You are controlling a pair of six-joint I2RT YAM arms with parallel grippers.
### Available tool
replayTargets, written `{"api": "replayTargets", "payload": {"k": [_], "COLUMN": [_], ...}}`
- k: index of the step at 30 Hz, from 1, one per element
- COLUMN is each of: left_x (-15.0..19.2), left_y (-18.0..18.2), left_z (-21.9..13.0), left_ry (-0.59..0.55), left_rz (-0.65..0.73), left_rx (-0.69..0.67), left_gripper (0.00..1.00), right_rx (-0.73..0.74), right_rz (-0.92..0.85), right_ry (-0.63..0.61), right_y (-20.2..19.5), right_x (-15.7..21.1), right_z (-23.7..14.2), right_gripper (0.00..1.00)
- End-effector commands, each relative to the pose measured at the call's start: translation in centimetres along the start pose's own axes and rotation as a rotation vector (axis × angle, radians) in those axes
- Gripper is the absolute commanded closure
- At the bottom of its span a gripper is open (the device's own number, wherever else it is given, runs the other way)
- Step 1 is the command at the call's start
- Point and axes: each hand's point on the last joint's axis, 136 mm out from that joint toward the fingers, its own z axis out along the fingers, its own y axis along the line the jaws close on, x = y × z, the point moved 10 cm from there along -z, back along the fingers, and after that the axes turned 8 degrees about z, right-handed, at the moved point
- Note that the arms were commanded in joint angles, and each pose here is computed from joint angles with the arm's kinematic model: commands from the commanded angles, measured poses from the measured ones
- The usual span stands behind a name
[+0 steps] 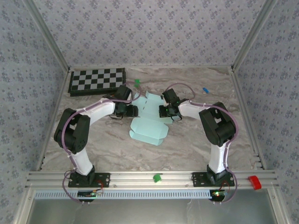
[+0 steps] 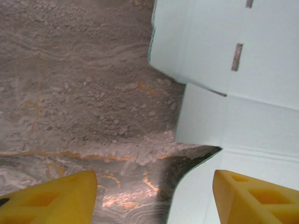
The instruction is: Fold the paper box
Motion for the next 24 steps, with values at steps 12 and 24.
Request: {"api": "replayTargets", "payload": {"k": [12, 24], "left_x": [-2.3, -2.4], "left_y": [-1.5, -2.0], "left_z": [2.1, 2.4], "left_ry": [-0.043, -0.032], "left_rz": [-0.042, -0.046], "left_rx": [0.129, 0.191], "left_gripper": [0.41, 0.55], "right_rx": [0.096, 0.104], "right_rz": [-0.011, -0.006], "right_ry": [0.130, 0.135], "right_y": [-1.1, -1.3], "right_x": [2.9, 3.1], "right_z": [0.6, 0.7], "right_gripper": [0.92, 0.92]}}
